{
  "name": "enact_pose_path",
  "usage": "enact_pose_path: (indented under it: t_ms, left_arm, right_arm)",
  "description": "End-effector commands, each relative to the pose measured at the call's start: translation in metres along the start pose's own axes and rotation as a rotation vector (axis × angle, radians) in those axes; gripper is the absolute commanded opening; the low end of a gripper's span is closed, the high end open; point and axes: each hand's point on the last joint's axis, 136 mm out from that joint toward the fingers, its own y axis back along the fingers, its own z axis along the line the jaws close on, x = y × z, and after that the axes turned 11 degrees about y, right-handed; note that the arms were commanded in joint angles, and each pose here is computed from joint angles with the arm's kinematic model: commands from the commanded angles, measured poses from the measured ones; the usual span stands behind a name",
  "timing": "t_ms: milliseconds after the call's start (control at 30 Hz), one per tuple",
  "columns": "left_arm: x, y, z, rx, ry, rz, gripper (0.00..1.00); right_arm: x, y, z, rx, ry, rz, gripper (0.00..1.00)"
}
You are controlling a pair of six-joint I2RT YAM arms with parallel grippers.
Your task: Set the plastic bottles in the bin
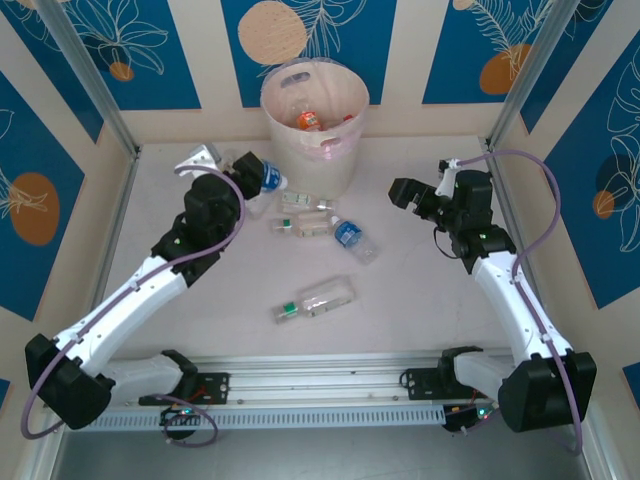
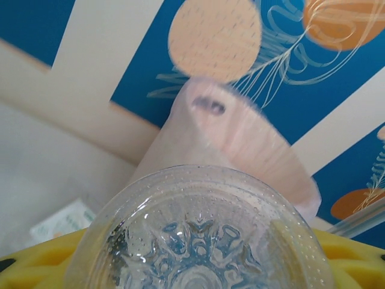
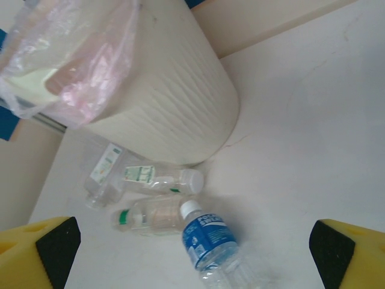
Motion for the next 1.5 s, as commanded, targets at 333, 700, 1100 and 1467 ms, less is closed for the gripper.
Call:
enact_pose_path:
  t_ms: [333,700,1100,1467]
  left_arm:
    - [-0.073,-0.040,-0.088,0.219,-0.109,-0.141,0.25]
    - [-0.066,-0.082,-0.129,0.314,-0.120,-0.125,0.26]
    - [-0.039,-0.164,-0.108,0.226,-0.135,-0.041,0.28]
    - [0.021,-0.209,-0.093,0.178,-0.101,0.204,0.25]
  right_arm:
    - [-0.024,0.018,0.016,-0.036,-0.054,-0.091,1.00]
    - [-0.034,0.023,0.018,-0.031,-0.092,-0.104,1.00]
    - [-0.028,0.017,0.012,-0.006,-0.138,-0.079,1.00]
    - [-0.025,0.009,0.007,0.019,-0.126,-0.054,0.99]
